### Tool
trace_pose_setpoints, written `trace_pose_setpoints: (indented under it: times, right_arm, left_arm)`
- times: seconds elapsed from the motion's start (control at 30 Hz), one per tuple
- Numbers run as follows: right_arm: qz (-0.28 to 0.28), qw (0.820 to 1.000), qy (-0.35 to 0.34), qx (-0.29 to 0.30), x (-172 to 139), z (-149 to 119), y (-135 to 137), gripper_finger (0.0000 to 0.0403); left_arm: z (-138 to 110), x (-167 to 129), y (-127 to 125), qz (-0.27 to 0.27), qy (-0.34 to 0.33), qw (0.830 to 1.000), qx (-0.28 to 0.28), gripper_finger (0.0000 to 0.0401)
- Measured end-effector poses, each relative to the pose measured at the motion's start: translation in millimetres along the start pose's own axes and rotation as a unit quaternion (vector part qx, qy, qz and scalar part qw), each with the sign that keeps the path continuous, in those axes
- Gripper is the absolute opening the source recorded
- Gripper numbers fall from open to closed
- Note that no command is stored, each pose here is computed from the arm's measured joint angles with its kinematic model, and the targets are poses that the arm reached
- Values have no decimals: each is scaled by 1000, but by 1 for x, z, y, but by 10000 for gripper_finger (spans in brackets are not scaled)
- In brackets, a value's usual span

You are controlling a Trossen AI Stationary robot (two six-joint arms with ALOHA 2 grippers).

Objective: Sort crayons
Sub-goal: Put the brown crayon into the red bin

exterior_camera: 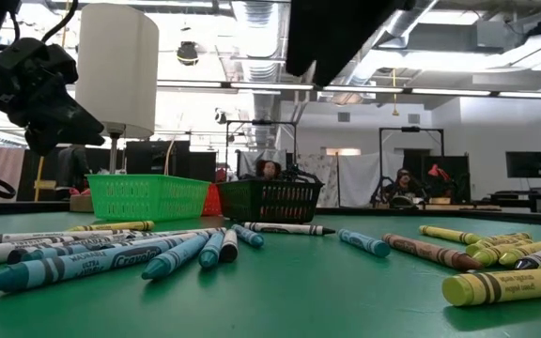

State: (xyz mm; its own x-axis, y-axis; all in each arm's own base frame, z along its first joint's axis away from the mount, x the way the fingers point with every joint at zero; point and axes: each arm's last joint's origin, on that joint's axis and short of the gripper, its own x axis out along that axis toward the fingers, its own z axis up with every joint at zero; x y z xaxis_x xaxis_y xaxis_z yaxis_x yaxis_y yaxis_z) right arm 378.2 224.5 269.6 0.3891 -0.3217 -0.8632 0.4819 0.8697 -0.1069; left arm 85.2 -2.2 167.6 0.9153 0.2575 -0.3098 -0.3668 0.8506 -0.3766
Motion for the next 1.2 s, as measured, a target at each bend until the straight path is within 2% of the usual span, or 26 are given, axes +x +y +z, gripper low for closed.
trace_pose_setpoints:
  times: [0.17, 0.33, 0.4, 0.5, 0.6, 0.73, 0.87, 1.07, 1.2]
  right_arm:
    - [42, 999, -29, 12, 0, -10, -16, 176]
    - [101, 993, -47, 44, 11, -28, -51, 176]
    - [115, 989, -47, 78, 12, -36, -70, 176]
    - [127, 978, -40, 161, 13, -47, -96, 175]
    - [138, 967, -16, 215, 16, -58, -111, 175]
    - [146, 960, -4, 238, 16, -64, -114, 175]
    - [147, 959, 10, 241, 30, -67, -104, 175]
    - [172, 952, 103, 229, 65, -75, -83, 175]
    - [166, 951, 119, 232, 74, -75, -72, 175]
  left_arm:
    - [0, 0, 0, 5, -4, 1000, 0, 137]
    - [1, 0, 1, 13, -10, 1000, -10, 137]
    - [1, 0, 1, 19, -17, 1000, -15, 137]
    - [2, 0, 1, 27, -24, 999, -17, 137]
    - [2, 0, 2, 38, -32, 999, -18, 137]
    - [3, 0, 2, 48, -39, 998, -22, 137]
    - [3, 0, 2, 45, -37, 998, -22, 137]
    - [3, 0, 2, 45, -37, 998, -21, 137]
    - [3, 0, 2, 44, -36, 998, -20, 137]
